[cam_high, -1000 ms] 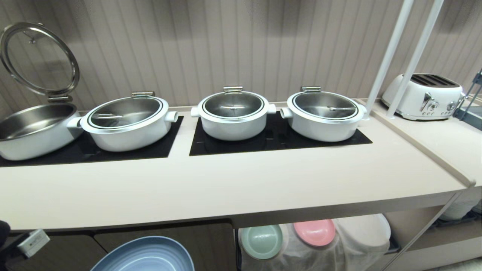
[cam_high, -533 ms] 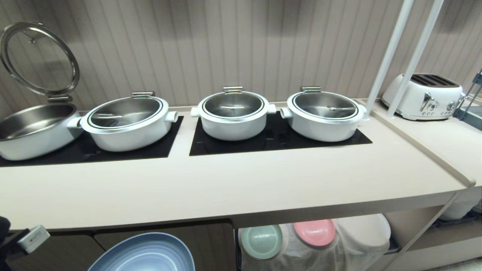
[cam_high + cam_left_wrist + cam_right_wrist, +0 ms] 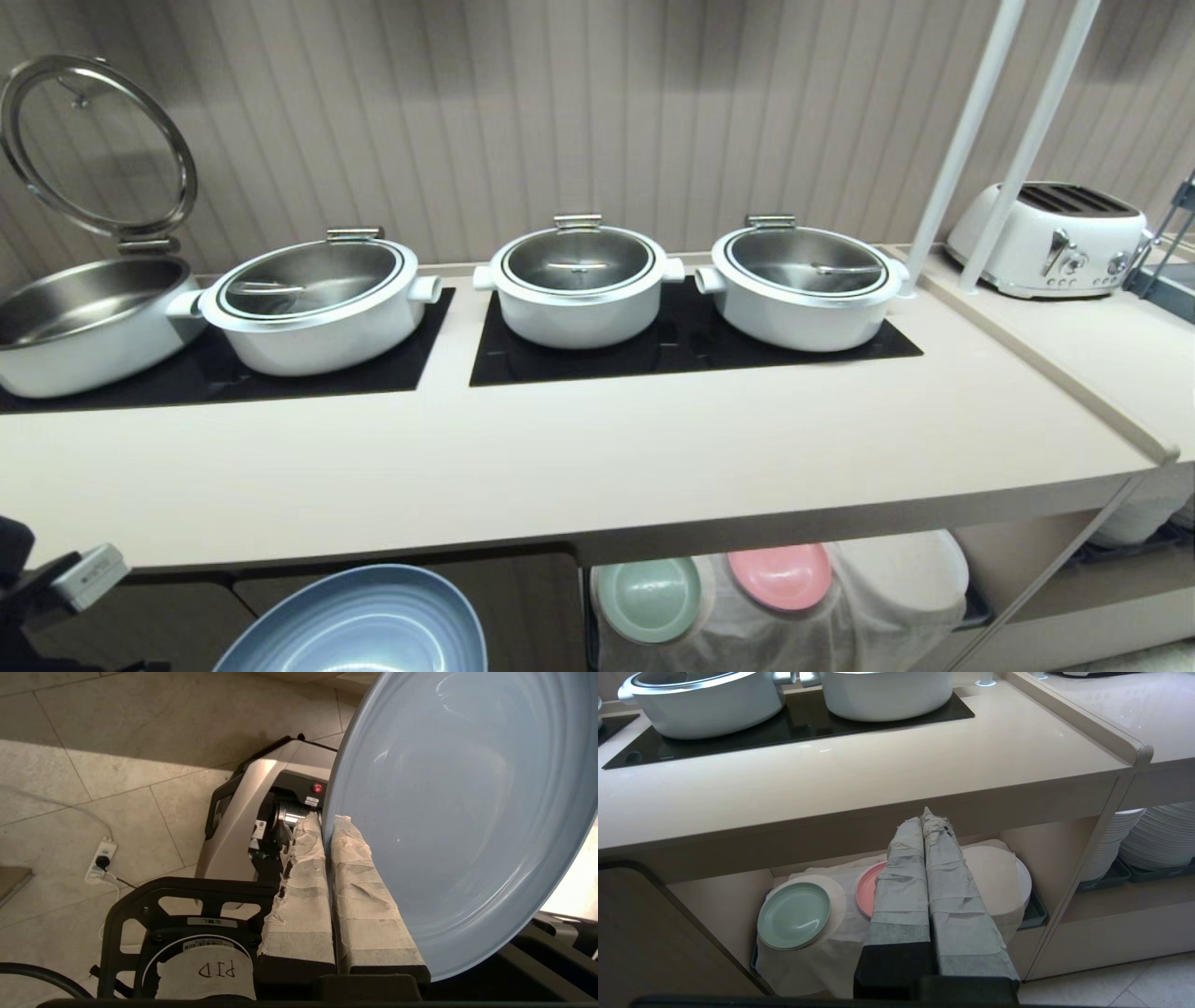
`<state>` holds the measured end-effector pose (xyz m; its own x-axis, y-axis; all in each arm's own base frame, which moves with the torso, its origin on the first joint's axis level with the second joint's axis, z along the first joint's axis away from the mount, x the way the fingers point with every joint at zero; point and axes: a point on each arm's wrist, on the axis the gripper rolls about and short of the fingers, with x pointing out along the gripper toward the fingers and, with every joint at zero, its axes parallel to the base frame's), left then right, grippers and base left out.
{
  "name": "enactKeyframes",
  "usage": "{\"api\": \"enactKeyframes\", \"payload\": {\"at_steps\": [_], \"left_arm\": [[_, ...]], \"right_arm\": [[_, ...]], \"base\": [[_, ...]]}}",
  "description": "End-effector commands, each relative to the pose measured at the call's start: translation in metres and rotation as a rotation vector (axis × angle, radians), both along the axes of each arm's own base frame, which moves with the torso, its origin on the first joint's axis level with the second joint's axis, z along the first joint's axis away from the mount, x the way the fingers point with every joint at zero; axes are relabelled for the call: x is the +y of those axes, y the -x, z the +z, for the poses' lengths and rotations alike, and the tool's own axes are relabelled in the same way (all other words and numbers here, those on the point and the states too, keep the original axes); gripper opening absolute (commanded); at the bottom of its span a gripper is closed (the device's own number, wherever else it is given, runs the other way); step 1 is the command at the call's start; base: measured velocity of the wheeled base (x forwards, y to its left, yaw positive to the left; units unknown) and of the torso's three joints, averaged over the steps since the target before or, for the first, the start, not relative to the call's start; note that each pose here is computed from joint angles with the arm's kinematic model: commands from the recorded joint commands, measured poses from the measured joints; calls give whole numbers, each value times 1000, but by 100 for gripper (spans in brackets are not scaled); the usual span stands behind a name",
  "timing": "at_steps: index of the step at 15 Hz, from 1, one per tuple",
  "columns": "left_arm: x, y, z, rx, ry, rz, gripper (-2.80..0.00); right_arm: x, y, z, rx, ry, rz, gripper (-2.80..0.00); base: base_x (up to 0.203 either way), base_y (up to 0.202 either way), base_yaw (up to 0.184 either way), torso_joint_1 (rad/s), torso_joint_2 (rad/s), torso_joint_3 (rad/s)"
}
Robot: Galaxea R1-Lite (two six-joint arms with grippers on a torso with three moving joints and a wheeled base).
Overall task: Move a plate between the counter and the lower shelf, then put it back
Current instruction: Put the plate in the cupboard
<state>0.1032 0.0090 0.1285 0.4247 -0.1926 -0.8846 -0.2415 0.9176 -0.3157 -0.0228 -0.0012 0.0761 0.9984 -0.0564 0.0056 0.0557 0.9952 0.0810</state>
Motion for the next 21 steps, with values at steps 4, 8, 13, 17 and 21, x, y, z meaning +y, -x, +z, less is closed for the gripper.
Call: {"api": "enactKeyframes", "payload": {"at_steps": [4, 8, 13, 17, 21], "left_arm": [[-1, -2, -1, 12, 7, -9, -280], [-1, 0, -2, 16, 7, -11, -280], [-1, 1, -2, 16, 6, -10, -280], [-1, 2, -3, 20, 6, -8, -280], [-1, 2, -3, 20, 5, -8, -280]], "right_arm": [[0, 0, 0, -1, 0, 0, -280], [0, 0, 0, -1, 0, 1, -280], [0, 0, 0, -1, 0, 0, -280], [0, 0, 0, -1, 0, 1, -280], [0, 0, 0, -1, 0, 0, -280]], "base": [[0, 0, 0, 0, 0, 0], [0, 0, 0, 0, 0, 0], [0, 0, 0, 0, 0, 0], [0, 0, 0, 0, 0, 0], [0, 0, 0, 0, 0, 0]]}}
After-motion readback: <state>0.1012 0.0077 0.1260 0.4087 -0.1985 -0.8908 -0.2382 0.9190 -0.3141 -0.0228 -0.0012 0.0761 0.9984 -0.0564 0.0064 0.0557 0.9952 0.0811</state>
